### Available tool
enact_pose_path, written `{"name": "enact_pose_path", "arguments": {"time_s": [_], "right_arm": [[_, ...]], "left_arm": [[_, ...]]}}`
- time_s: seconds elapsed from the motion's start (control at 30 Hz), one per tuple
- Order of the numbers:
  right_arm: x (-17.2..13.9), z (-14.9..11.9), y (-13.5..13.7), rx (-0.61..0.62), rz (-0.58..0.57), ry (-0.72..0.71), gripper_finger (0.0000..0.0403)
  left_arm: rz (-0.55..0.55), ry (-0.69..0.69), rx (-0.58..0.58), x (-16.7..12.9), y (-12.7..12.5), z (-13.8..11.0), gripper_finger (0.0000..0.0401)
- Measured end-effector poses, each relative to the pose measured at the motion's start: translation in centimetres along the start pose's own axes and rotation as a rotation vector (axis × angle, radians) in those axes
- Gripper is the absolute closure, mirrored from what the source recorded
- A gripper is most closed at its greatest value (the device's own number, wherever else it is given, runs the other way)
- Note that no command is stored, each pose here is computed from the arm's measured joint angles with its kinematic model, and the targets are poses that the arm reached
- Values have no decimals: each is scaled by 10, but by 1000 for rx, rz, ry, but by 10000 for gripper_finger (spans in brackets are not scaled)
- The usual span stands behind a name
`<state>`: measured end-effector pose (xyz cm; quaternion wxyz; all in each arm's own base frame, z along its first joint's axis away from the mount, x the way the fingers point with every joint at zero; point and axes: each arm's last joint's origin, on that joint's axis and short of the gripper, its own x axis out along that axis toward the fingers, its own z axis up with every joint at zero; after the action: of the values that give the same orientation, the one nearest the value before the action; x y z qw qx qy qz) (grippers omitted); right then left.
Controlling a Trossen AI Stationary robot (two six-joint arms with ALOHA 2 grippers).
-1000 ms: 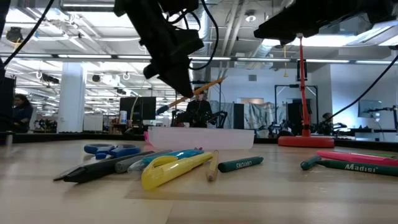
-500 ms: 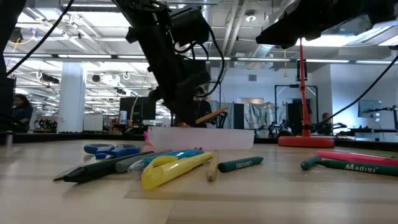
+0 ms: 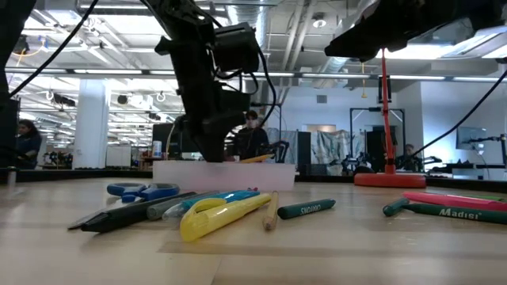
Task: Pick & place school supplies into a supply box
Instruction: Put the orange pencil into the pink supply box, then put the green crayon into the pink supply box
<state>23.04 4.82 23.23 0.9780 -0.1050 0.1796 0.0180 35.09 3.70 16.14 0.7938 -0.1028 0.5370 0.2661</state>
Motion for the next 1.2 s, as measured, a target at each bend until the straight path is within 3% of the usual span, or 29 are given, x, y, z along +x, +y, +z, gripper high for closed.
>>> {"name": "enact_pose_path", "arguments": {"time_s": [0.43,0.6,0.77,0.97,1.2], "right_arm": [[0,-3,0,12,-15,32,285],[-2,-17,1,13,-29,180,285],[-3,-33,12,-32,26,339,285],[9,-42,38,-73,164,364,285],[30,-57,63,-117,228,377,285]], "left_arm": [[-34,-3,111,-1,-1,1,283],[-37,-14,159,-13,-4,7,272],[-39,-69,315,-37,-23,12,273],[21,-133,487,-76,-45,-8,275],[91,-194,539,-115,-71,-57,275]]}}
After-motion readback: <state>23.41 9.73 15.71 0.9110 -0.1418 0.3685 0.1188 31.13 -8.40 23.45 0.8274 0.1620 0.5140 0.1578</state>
